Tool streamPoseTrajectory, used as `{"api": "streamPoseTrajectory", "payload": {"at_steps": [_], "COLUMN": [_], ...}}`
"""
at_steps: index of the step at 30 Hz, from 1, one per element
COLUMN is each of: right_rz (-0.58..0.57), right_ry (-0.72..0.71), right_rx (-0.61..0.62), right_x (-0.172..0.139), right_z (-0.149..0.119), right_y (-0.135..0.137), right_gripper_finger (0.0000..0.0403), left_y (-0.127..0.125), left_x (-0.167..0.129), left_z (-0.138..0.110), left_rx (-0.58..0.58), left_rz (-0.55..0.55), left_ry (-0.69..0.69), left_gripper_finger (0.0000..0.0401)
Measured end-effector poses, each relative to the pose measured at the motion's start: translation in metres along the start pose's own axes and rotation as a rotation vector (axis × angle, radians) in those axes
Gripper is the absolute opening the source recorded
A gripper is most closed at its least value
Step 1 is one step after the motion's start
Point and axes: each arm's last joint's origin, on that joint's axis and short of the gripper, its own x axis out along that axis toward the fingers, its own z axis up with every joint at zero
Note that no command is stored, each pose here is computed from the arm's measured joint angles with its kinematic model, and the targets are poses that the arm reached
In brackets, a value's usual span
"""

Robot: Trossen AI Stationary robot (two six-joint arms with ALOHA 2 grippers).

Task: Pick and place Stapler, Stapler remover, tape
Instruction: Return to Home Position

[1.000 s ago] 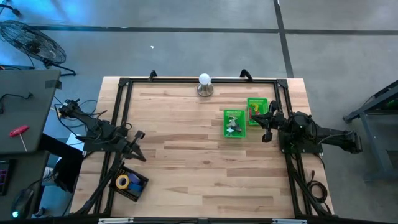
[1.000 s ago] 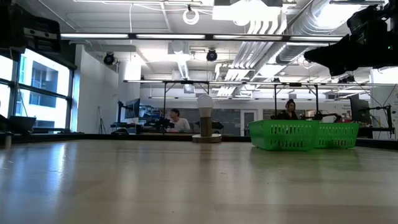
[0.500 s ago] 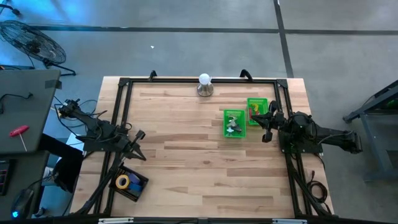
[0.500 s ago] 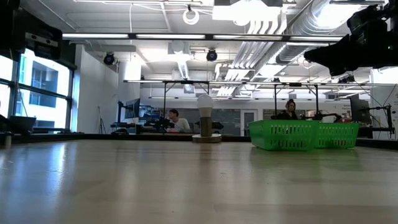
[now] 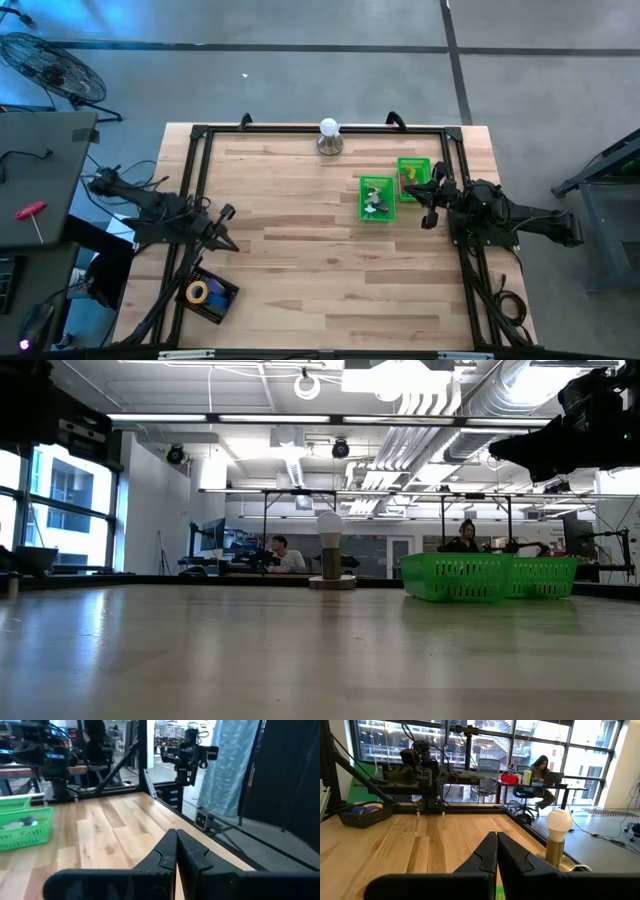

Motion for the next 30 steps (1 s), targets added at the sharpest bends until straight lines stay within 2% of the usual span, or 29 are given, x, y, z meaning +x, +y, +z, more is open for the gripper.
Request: {"api": "streamPoseTrajectory", "payload": {"at_steps": [6, 21, 25, 30], "right_rz": [0.0, 0.0, -0.001, 0.0], "right_ry": [0.0, 0.0, 0.0, 0.0], "right_rx": [0.0, 0.0, 0.0, 0.0], "right_x": [0.0, 0.0, 0.0, 0.0], "right_z": [0.0, 0.0, 0.0, 0.0], "right_y": [0.0, 0.0, 0.0, 0.0], "right_gripper_finger": [0.0003, 0.0002, 0.0003, 0.0003], "left_y": [0.011, 0.052, 0.056, 0.058], "left_x": [-0.001, -0.018, -0.022, -0.023], "left_z": [0.001, 0.002, 0.002, 0.002], "left_rx": [-0.04, -0.027, -0.026, -0.025], "left_rz": [0.085, 0.551, 0.611, 0.63], "left_ry": [-0.009, -0.025, -0.027, -0.027], "left_gripper_finger": [0.0, 0.0, 0.0, 0.0]}}
